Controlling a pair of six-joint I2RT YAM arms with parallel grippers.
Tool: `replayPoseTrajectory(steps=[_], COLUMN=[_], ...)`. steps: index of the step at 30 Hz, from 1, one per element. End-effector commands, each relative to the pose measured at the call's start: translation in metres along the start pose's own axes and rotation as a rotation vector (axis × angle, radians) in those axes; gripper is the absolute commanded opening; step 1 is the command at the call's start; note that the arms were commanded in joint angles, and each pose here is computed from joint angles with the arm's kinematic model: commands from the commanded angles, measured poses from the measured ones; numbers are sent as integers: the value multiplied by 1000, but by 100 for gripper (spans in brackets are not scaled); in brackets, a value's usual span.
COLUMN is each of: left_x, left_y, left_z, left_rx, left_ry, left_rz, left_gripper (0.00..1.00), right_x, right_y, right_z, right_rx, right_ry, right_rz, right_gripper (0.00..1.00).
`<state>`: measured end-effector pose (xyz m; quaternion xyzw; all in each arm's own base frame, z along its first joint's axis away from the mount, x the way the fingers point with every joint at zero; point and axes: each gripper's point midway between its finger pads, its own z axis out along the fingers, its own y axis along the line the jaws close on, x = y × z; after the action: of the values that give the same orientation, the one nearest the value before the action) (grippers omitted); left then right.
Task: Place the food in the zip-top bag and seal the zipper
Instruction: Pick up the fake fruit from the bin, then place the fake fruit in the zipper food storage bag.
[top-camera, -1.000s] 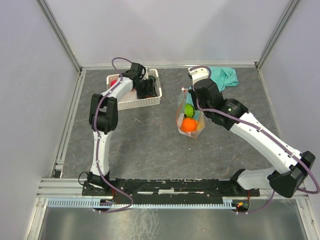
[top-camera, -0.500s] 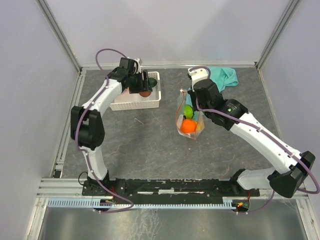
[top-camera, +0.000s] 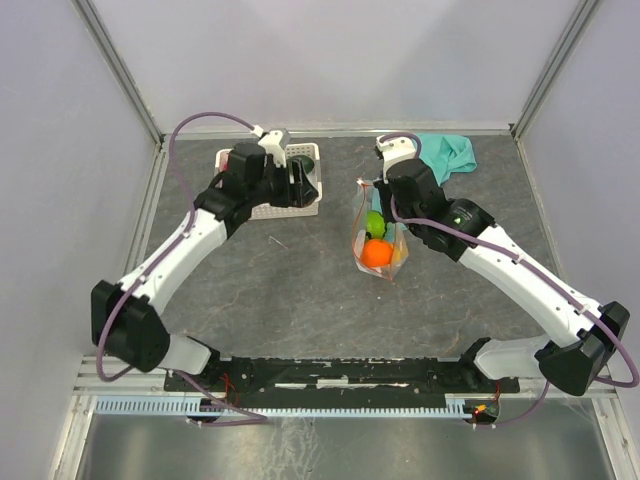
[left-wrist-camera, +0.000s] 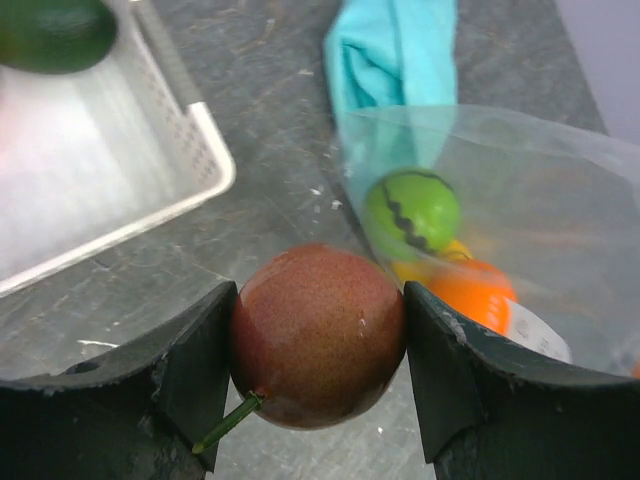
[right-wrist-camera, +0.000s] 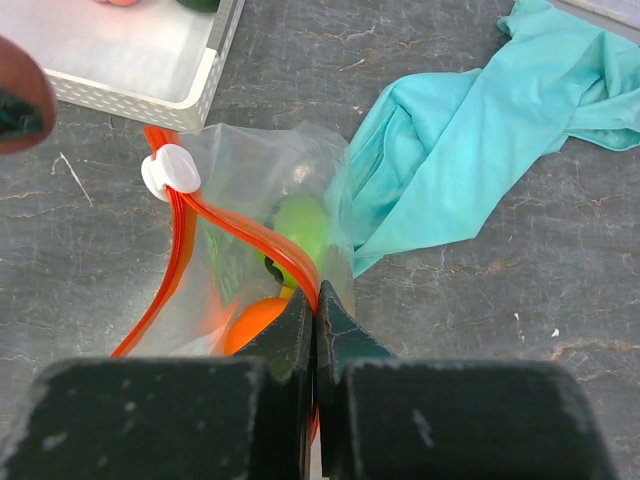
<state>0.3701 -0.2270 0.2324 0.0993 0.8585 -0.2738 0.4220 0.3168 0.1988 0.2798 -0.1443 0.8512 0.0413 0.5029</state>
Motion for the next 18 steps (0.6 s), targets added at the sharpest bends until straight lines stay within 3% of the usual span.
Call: replayPoseTrajectory(steps=[1, 9, 18], left_x=[-32, -40, -23], left_y=[-49, -122, -182], left_z=[-32, -89, -106], left_rx=[114, 358, 590], left_ry=[-212, -445, -466], left_rz=[85, 266, 394], left_gripper=[39, 38, 38], right_x=[-18, -19, -18], right_y=[3, 4, 6], right_z=[-1, 0, -1], right_rx=[-15, -19, -27], right_ry=[-61, -60, -56], right_rz=[48, 51, 59], right_gripper=[2, 2, 2])
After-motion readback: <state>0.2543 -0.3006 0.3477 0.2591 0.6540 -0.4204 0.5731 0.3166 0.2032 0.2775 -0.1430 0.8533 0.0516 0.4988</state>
